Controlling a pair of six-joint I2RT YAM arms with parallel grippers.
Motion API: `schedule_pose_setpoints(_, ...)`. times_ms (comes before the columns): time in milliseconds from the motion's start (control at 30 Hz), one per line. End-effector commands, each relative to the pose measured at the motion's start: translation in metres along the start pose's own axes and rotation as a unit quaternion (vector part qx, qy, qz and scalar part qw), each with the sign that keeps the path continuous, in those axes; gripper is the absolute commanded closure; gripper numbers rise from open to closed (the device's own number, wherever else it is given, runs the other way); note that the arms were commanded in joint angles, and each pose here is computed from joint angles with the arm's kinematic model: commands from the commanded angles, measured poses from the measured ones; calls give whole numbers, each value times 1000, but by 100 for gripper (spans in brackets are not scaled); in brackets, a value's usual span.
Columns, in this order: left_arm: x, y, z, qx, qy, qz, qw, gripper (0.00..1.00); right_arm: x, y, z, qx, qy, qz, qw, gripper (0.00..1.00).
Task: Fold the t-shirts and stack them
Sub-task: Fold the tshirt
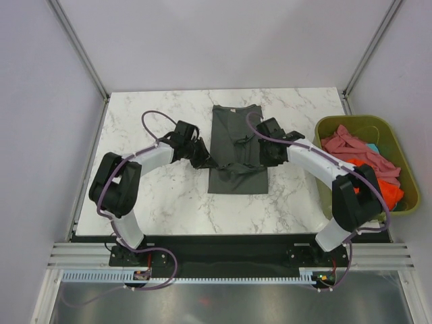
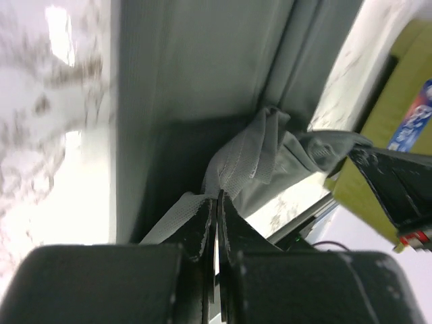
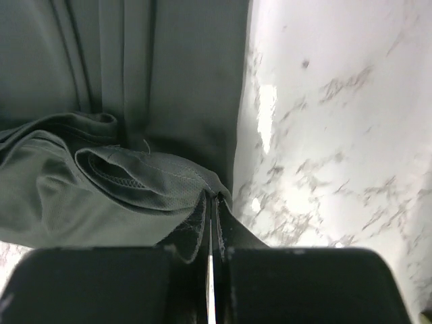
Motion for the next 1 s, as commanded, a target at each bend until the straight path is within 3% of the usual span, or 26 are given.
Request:
schedule_pose_setpoints(0, 25, -3, -17, -30, 31, 2, 999, 98, 34, 5, -5, 5, -33, -14, 999, 100)
schedule_pose_setpoints(500, 109, 13, -43, -61, 35, -34, 997, 98, 109, 41, -13, -15, -9, -47, 999, 100)
schedule_pose_setpoints(667, 124, 25, -35, -54, 20, -33, 998, 98, 119, 54, -17, -19, 1, -52, 998, 100)
schedule_pose_setpoints(800, 133, 33, -27, -47, 8, -32, 998, 97, 126, 70, -17, -18, 1, -47, 999, 94)
schedule_pose_setpoints(867, 136, 34, -27, -51, 10, -32, 998, 93, 130, 74, -18, -18, -2, -51, 999, 91)
schedule_pose_setpoints(967, 143, 33, -30, -63, 35, -32, 997, 73, 143, 75, -19, -26, 3, -71, 997, 80)
Point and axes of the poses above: each gripper's point midway between its finger pads, its own y axis out along the fingers, its own z axis along the line the jaws close on, x = y × z, the point moved 10 cm from there along -y, back along the fingers, and after that the axes turned 8 degrees about -y, right-handed, at the moved point
